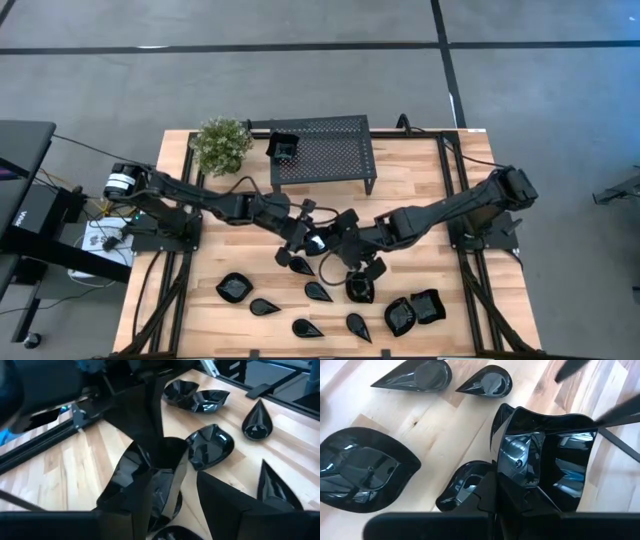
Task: Pick & Place Mini shaped plates
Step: Stack the distorted square plate on top of the distorted square plates on the shelf
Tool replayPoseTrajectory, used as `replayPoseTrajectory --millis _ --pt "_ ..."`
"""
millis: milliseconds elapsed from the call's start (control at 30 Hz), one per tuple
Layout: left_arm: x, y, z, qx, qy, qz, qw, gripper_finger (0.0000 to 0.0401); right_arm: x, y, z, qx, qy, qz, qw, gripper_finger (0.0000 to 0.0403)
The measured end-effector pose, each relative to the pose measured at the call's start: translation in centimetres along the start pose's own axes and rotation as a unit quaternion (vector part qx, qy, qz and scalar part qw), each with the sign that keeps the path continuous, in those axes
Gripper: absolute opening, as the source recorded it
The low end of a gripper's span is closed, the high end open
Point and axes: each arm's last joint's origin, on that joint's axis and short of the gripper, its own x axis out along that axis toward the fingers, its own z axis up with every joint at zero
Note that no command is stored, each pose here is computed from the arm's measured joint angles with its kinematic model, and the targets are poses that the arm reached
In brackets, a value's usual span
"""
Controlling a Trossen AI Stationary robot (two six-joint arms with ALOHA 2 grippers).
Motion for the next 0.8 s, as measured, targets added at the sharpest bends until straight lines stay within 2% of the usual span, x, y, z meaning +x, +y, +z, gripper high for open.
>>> replayPoseTrajectory --millis 267,800 --pt "-0.1 0.6 -0.4 -0.014 0.006 0.008 1.0 0.0129 0.0 -0.3 0.5 -0.056 -0.027 -0.014 0.998 0.0004" --pt "-0.1 0.1 -0.2 -0.018 0.008 -0.001 1.0 0.0096 0.3 -1.9 -0.1 -0.036 -0.019 -0.026 0.999 0.0002"
